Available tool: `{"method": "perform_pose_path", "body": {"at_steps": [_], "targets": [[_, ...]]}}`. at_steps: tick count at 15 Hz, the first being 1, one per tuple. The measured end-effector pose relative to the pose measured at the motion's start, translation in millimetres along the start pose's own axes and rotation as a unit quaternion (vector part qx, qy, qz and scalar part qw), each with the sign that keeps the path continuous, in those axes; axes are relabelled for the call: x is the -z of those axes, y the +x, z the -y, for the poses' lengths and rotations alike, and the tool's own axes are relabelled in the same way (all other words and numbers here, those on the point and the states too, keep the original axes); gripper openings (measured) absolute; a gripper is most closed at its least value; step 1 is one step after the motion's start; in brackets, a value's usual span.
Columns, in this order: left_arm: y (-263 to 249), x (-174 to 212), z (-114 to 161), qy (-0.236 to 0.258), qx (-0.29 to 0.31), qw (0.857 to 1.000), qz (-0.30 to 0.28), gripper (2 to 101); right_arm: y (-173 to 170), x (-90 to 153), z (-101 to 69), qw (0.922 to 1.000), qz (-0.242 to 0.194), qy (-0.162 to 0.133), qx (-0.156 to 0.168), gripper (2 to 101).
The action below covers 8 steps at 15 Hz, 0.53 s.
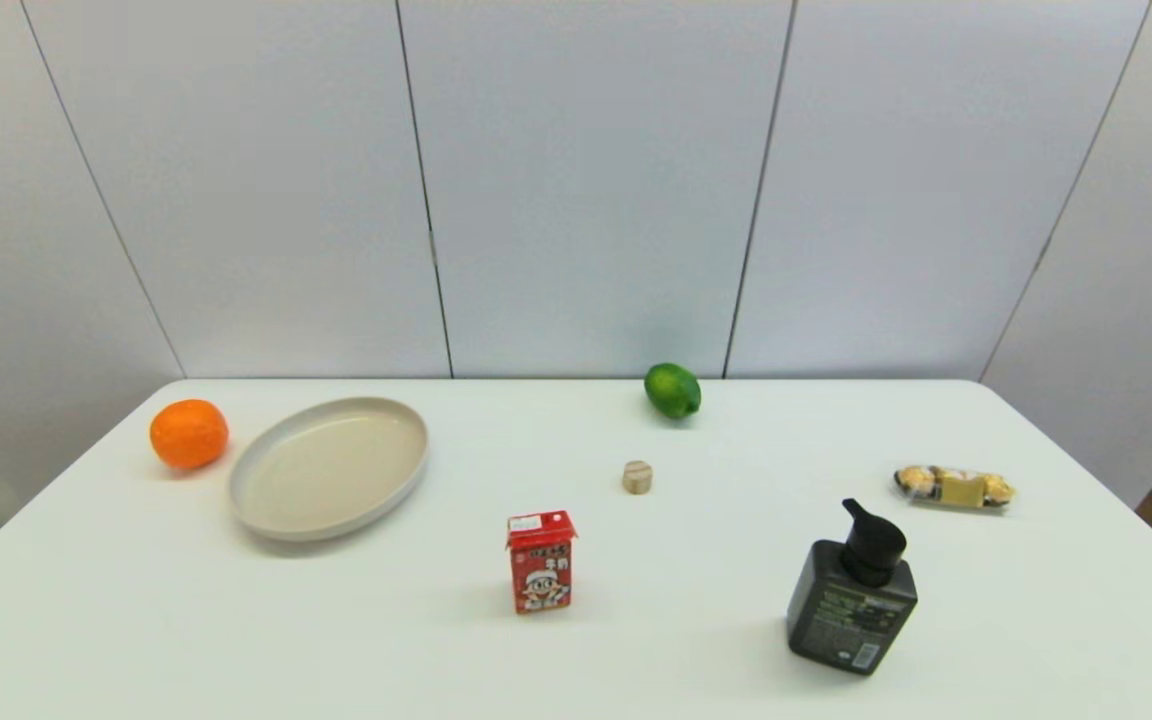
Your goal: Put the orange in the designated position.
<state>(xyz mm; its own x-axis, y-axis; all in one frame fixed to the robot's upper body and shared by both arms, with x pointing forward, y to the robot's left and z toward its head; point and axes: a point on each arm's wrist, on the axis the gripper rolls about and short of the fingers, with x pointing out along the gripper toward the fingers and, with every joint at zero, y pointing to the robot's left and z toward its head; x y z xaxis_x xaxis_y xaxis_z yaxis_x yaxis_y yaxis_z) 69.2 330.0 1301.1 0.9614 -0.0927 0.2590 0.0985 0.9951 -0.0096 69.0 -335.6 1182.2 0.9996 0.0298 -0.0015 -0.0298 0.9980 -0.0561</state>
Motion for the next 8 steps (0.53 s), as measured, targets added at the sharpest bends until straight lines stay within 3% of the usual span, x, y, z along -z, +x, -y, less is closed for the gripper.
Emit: {"method": "perform_pose_path", "body": {"at_steps": [6, 8], "targets": [[-25, 46, 1, 0.005, 0.007, 1.0, 0.009, 97.7, 0, 0, 0.0, 1.0, 0.0, 0.0, 0.0, 97.3], [-27, 68, -1, 0.011, -0.015, 1.0, -0.003, 97.8, 0, 0, 0.0, 1.0, 0.0, 0.0, 0.0, 97.3]]}}
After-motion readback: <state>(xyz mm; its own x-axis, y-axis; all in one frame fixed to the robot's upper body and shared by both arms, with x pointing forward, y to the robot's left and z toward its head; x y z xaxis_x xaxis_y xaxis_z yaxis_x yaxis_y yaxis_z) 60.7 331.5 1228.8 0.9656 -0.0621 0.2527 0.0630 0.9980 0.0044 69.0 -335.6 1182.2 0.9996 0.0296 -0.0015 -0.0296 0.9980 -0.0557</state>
